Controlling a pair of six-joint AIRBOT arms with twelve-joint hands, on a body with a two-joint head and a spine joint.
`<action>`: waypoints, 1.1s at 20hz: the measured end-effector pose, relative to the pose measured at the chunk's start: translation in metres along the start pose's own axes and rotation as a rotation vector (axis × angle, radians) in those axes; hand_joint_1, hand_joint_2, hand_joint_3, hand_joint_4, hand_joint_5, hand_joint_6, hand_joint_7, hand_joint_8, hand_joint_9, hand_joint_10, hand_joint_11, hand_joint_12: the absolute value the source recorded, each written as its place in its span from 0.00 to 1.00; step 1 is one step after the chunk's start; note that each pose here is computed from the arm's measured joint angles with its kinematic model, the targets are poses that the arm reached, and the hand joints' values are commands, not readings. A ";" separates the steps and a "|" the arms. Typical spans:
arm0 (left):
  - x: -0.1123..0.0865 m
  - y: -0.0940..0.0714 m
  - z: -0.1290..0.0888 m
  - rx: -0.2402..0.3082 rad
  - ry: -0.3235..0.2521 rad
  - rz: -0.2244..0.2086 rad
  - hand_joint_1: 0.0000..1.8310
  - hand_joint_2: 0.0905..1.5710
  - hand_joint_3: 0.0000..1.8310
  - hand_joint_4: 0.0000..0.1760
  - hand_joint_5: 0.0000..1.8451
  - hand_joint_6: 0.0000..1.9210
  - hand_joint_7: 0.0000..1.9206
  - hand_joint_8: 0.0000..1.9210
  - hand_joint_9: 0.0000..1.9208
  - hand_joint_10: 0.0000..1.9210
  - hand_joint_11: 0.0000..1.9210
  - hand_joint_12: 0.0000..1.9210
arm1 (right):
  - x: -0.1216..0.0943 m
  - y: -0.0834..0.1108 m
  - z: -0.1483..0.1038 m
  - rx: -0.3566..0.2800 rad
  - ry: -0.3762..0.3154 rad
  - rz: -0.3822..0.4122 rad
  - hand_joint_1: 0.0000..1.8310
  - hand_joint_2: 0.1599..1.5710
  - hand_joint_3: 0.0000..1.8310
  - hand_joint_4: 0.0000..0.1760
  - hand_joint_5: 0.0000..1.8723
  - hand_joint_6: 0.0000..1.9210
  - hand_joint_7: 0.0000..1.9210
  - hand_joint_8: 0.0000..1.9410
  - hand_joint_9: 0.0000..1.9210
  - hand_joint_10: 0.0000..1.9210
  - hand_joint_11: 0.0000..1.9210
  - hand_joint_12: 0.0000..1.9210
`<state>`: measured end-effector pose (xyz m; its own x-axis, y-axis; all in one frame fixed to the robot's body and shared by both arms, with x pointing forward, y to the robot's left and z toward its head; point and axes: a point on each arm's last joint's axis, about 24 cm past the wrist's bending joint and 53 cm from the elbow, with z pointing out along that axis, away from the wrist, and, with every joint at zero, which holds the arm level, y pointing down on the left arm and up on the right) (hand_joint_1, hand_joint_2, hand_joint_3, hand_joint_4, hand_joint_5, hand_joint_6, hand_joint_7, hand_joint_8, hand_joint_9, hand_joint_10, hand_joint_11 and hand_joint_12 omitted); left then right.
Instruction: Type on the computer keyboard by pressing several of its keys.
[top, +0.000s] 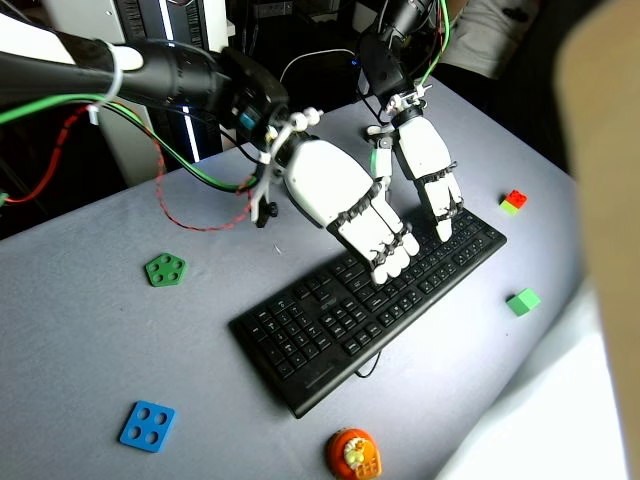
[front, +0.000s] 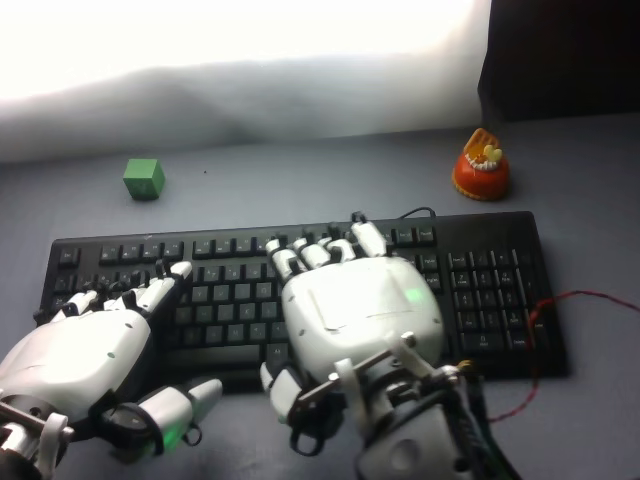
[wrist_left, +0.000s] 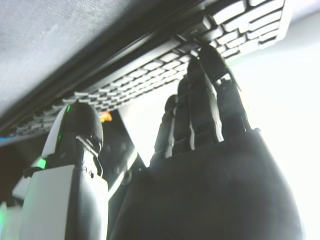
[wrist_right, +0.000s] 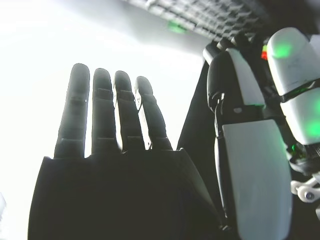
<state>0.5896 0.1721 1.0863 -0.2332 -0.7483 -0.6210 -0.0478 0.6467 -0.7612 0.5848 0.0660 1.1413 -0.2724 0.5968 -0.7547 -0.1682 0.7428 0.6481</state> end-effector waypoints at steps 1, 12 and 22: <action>-0.001 0.002 0.001 -0.002 -0.003 0.006 0.36 0.79 0.00 0.13 0.04 0.01 0.11 0.01 0.18 0.02 0.00 0.60 | 0.004 0.002 0.003 -0.002 0.000 0.003 0.47 0.70 0.00 0.00 0.20 0.07 0.25 0.02 0.13 0.27 0.00 0.61; -0.006 0.006 0.004 0.002 -0.013 0.026 0.33 0.81 0.00 0.08 0.06 0.01 0.12 0.00 0.18 0.01 0.00 0.62 | 0.031 0.004 0.029 -0.006 0.040 0.067 0.48 0.71 0.00 0.00 0.14 0.33 0.20 0.29 0.09 0.58 0.00 0.77; -0.006 0.005 0.004 0.019 -0.012 0.029 0.32 0.82 0.00 0.22 0.00 0.00 0.19 0.00 0.24 0.02 0.00 0.63 | 0.040 0.004 0.029 -0.007 0.075 0.082 0.44 0.75 0.00 0.00 0.15 0.25 0.27 0.03 0.14 0.36 0.00 0.68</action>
<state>0.5946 0.1799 1.0854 -0.2229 -0.7312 -0.6448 -0.0223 0.6651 -0.7465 0.6012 0.1018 1.1111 -0.3560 0.6306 -0.6897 -0.1491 0.6902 0.7081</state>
